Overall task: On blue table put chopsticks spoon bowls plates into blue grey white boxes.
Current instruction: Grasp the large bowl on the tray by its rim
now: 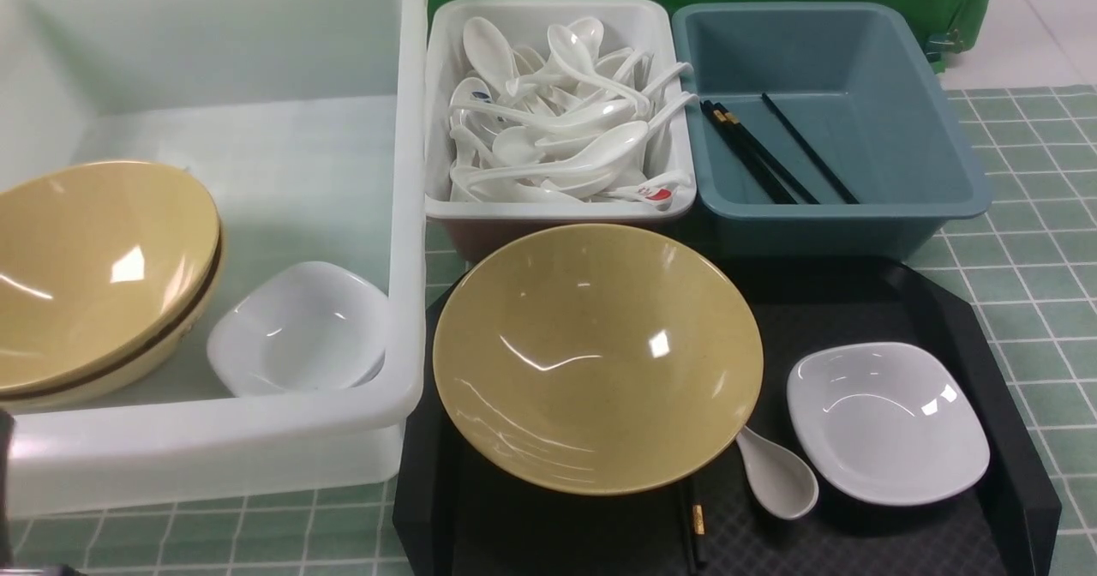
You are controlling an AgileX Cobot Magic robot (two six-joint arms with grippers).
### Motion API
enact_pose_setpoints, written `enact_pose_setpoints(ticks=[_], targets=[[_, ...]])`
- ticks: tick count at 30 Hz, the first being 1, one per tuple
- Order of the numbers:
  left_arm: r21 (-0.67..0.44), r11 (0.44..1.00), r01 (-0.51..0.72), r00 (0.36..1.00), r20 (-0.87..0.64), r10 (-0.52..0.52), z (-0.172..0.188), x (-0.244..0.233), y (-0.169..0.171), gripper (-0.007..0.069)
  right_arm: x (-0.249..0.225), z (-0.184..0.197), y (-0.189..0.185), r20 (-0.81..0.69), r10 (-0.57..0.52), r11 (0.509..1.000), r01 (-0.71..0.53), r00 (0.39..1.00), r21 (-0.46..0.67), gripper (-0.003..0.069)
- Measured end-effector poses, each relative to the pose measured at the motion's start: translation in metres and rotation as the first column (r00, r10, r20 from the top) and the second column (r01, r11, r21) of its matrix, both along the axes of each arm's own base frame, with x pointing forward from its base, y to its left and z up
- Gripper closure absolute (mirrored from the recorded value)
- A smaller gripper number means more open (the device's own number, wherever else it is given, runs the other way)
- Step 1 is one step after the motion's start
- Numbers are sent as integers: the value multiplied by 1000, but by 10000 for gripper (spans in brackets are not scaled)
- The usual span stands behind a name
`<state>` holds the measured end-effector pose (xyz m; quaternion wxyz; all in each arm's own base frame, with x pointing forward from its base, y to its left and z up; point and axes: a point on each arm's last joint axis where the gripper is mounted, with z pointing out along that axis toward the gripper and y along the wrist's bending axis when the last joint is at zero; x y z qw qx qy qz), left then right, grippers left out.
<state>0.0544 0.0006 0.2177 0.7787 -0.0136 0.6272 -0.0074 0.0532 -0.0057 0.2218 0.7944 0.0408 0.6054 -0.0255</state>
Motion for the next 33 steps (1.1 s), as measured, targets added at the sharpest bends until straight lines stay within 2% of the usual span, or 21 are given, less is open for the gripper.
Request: enact_pose_setpoints(ticks=[1, 3, 6, 7, 9, 10, 11, 12, 15, 16, 17, 18, 20, 22, 24, 25, 26, 27, 29, 32, 33], targets=[[0, 1000, 0, 1000, 13, 0, 1, 0, 0, 621, 0, 1, 0, 17, 1, 1000, -1, 1000, 6, 423], [2, 1000, 2, 988, 154, -2, 13, -4, 0, 621, -7, 17, 0, 214, 28, 992, -53, 976, 114, 423], [-7, 1000, 13, 927, 376, -10, 32, -14, -1, 621, -16, 32, -1, 433, 81, 932, -222, 898, 287, 423], [-10, 1000, 15, 927, 376, -10, 32, -14, -1, 621, -17, 33, -1, 450, 83, 927, -234, 889, 292, 423], [-78, 992, 101, 818, 573, -38, 48, -27, -1, 621, -20, 37, -1, 523, 113, 863, -345, 845, 370, 423], [-84, 990, 110, 811, 583, -41, 48, -28, -1, 621, -21, 37, -1, 525, 113, 863, -345, 844, 369, 423], [-136, 972, 192, 769, 637, -63, 59, -34, -1, 621, -21, 40, 0, 531, 124, 837, -376, 838, 398, 427], [-135, 972, 191, 771, 634, -64, 59, -34, -1, 621, -21, 42, 0, 534, 125, 836, -379, 836, 398, 428], [-137, 962, 236, 783, 614, -104, 101, -42, -5, 621, -25, 72, 2, 489, 136, 853, -353, 862, 384, 479], [-102, 974, 201, 836, 537, -116, 124, -40, -7, 621, -27, 94, 2, 420, 130, 876, -303, 898, 375, 520], [-94, 976, 197, 833, 541, -116, 132, -43, -7, 621, -27, 97, 3, 409, 129, 880, -295, 903, 372, 533], [-76, 983, 165, 871, 478, -110, 144, -38, -7, 621, -26, 109, 3, 349, 120, 901, -250, 929, 354, 560], [-47, 994, 95, 933, 351, -72, 178, -24, -5, 621, -13, 129, 2, 137, 86, 958, -119, 987, 261, 619], [-49, 996, 71, 963, 265, -56, 183, -7, -4, 621, -6, 133, 2, 46, 68, 977, -76, 997, 200, 622], [-88, 995, 51, 996, 79, -44, 175, 28, -2, 621, 14, 122, 0, -167, 40, 994, -23, 985, 103, 622], [-95, 994, 48, 998, 46, -44, 172, 33, -2, 621, 15, 121, 0, -183, 39, 995, -21, 982, 99, 622], [-138, 990, 41, 996, -71, -52, 161, 51, -2, 621, 25, 110, 0, -317, 39, 996, -11, 948, 91, 622], [-147, 988, 41, 995, -87, -55, 159, 53, -2, 621, 27, 107, 0, -350, 41, 996, -9, 936, 90, 622], [-190, 981, 50, 946, -305, -107, 138, 79, -11, 621, 37, 89, 2, -536, 73, 996, -30, 841, 88, 622], [-149, 981, 127, 855, -485, -184, 129, 95, -31, 621, 45, 70, 9, -703, 123, 991, -120, 700, 54, 622], [-140, 982, 124, 849, -498, -179, 129, 97, -31, 621, 45, 69, 10, -715, 126, 990, -129, 688, 51, 622]])
